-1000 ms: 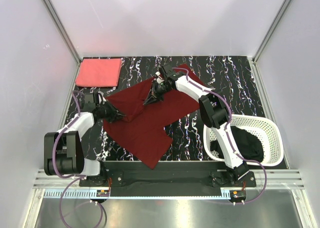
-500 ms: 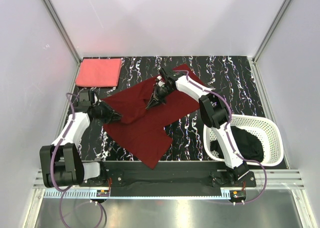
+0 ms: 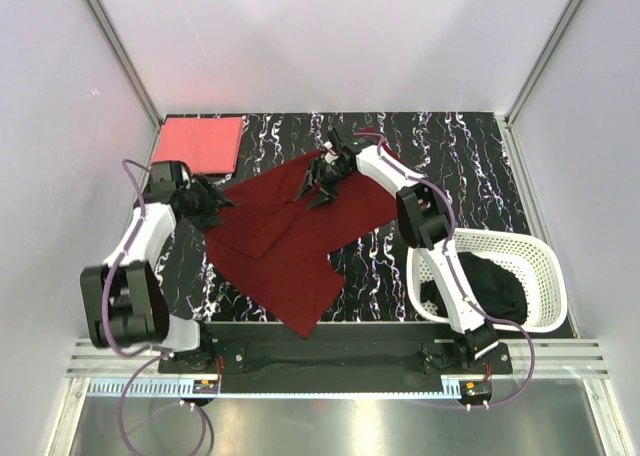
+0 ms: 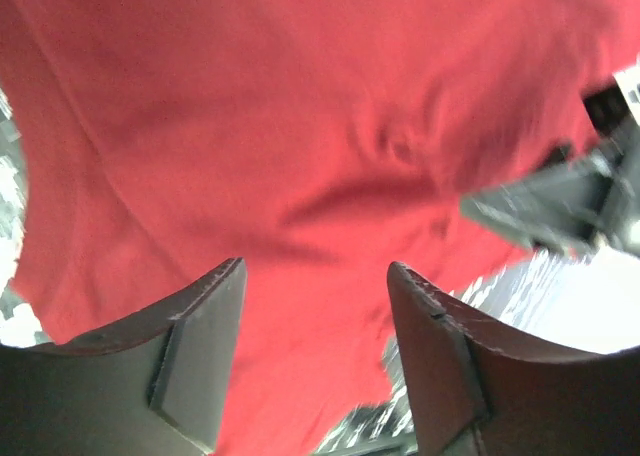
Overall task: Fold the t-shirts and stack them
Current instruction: Fold the tshirt
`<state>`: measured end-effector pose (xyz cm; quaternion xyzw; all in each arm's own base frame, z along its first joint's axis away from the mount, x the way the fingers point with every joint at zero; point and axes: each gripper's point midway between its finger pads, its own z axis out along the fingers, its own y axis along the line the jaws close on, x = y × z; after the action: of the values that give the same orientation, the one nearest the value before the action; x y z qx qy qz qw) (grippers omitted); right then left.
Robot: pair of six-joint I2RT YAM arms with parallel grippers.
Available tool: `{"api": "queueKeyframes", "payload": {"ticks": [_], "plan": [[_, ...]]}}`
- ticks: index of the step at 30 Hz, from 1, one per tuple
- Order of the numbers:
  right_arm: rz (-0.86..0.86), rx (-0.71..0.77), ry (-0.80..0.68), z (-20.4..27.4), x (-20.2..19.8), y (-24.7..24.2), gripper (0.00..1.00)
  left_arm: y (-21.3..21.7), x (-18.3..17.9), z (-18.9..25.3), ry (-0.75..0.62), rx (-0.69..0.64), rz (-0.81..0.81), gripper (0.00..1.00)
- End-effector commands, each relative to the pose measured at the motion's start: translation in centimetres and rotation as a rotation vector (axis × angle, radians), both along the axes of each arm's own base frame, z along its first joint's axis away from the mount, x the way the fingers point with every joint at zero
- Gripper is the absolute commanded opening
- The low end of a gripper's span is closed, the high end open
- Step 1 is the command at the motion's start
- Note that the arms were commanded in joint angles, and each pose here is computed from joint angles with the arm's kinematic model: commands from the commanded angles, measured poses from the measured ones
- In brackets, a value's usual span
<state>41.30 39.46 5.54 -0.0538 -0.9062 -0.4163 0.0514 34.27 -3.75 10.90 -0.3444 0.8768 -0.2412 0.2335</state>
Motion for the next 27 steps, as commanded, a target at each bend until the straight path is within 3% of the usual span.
{"api": "queueKeyframes", "payload": {"ticks": [1, 4, 8, 12, 15, 27], "plan": [[0.081, -0.099, -0.165, 2.5, -1.6, -2.0, 0.56, -1.7, -3.2, 0.3, -0.023, 0.044, -0.11, 0.64], [0.115, -0.095, -0.25, 2.2, -2.4, -1.7, 0.55, -2.7, -4.2, -0.6, -0.043, 0.015, -0.132, 0.58], [0.117, -0.047, -0.329, 1.1, -3.2, -0.9, 0.56, -3.0, -3.9, -1.0, -0.038, -0.012, -0.124, 0.57], [0.077, 0.029, -0.483, 2.7, -1.5, 0.2, 0.75, -3.0, -2.8, -1.2, -0.047, -0.025, -0.12, 0.57], [0.08, 0.087, -0.568, 3.7, -1.4, 1.2, 0.83, -2.8, -1.6, -1.5, -0.038, -0.018, -0.115, 0.57], [0.119, 0.24, -0.535, 3.0, -1.0, 5.5, 0.8, -1.5, 2.6, -2.7, 0.0, 0.004, -0.105, 0.56]]}}
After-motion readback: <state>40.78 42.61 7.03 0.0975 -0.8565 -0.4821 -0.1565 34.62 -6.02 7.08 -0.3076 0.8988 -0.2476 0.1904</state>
